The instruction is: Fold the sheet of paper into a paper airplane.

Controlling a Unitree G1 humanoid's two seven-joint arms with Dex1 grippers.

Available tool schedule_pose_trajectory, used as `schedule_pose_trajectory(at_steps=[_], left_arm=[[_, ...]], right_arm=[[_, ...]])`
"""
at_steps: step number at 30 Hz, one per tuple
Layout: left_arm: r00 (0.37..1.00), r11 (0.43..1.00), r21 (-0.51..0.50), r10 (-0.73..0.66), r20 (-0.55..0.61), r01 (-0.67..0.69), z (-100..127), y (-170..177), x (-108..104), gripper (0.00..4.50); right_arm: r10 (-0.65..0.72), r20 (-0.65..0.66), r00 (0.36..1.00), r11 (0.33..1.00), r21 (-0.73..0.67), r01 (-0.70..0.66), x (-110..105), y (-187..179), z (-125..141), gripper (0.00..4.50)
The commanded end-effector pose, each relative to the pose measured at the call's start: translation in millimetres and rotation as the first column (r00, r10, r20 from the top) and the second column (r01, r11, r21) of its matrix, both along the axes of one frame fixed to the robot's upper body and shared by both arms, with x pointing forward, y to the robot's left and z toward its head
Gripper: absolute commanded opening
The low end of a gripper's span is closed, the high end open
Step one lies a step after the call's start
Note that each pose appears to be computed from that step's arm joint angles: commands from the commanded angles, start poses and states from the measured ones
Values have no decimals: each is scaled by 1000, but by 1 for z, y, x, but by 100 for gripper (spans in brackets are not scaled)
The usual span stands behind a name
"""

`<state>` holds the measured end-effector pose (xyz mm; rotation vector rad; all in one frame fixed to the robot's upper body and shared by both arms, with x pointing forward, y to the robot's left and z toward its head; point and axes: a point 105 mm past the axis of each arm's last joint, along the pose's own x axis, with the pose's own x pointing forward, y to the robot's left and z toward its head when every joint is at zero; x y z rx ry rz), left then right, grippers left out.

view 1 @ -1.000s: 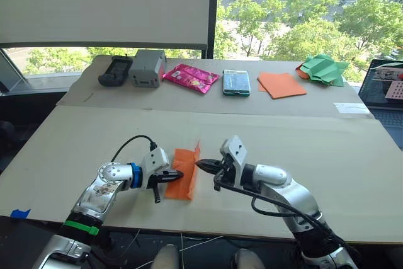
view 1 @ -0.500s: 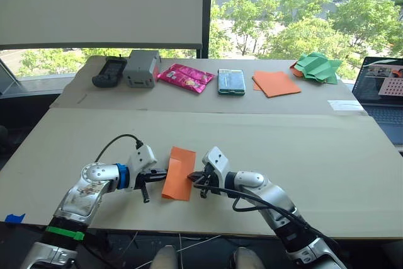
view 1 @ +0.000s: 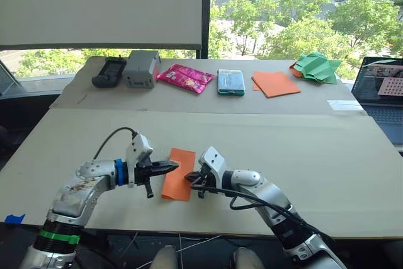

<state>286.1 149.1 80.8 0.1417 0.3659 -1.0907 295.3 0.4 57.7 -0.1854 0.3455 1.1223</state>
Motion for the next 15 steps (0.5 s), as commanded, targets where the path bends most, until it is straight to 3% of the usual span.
schedule_pose_trajectory(at_steps=[1, 6, 8, 15], left_arm=[[999, 998, 65, 8, 32, -10, -11, 5, 4, 0], [999, 993, 116, -25, 20, 23, -30, 0, 2, 0], [999, 991, 129, -35, 17, 32, -35, -1, 2, 0], [998, 988, 143, -53, 17, 50, -38, -1, 0, 0]], right_arm=[[-8, 16, 1000, 999, -34, 9, 4, -5, 0, 5], [-17, 63, 998, 1000, 22, 15, 10, -5, 20, 5], [-61, 87, 994, 997, 47, 57, 22, -7, 30, 5], [-42, 85, 995, 997, -57, 47, 42, -18, 10, 5]])
